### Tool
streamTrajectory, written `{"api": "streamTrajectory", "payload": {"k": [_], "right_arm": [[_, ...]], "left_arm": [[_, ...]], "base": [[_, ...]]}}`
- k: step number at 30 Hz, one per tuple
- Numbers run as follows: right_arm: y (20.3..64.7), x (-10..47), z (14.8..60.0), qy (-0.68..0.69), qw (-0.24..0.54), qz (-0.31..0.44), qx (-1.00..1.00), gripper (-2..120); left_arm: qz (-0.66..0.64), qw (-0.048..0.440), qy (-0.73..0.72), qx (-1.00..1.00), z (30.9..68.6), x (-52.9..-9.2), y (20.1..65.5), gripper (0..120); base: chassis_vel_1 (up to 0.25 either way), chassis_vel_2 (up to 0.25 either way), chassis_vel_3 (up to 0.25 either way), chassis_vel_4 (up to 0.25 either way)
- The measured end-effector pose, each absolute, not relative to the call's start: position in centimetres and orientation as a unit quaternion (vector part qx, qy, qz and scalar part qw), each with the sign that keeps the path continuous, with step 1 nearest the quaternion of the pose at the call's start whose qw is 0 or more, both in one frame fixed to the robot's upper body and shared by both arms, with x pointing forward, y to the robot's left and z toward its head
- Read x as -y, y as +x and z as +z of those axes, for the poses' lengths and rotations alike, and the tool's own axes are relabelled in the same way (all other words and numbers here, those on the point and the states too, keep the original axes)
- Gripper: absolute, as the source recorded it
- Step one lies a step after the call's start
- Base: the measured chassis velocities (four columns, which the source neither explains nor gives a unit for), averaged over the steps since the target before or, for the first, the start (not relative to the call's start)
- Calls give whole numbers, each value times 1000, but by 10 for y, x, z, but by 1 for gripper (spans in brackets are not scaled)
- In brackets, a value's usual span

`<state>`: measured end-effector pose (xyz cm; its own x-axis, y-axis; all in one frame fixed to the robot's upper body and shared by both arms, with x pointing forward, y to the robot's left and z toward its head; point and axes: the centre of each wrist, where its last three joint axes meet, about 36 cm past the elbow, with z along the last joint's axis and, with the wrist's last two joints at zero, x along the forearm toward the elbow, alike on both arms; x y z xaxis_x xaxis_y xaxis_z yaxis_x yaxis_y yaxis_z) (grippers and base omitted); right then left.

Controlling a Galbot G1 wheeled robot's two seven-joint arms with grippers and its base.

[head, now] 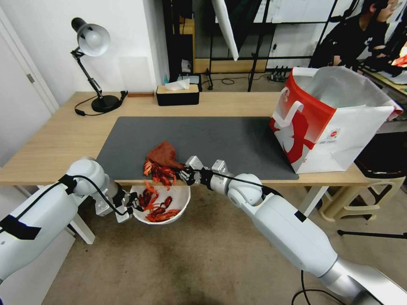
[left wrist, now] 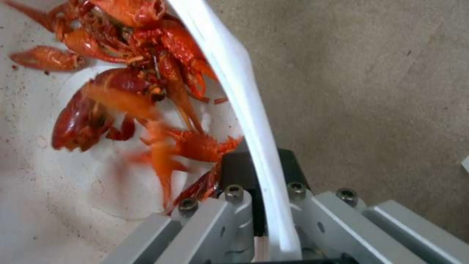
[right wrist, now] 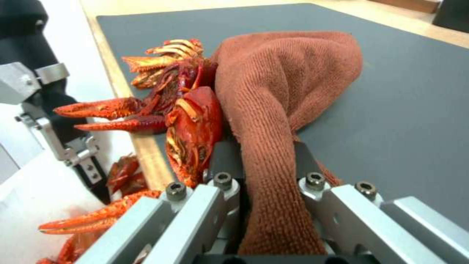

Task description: Sweep shrimp from table into container with towel, then put container into takeout bag.

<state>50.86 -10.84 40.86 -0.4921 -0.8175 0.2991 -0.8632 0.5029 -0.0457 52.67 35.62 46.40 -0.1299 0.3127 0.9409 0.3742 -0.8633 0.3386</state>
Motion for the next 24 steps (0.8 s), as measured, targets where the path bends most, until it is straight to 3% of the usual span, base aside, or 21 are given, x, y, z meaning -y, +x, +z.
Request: {"api": "streamTrajectory", "payload": {"k": [24], "right_arm": [[485,114,408,516,115,93,844,7]], "left_arm": [[-709,22,-654,263,469,-359,530,0]], "base": [[0,0,0,0]]}}
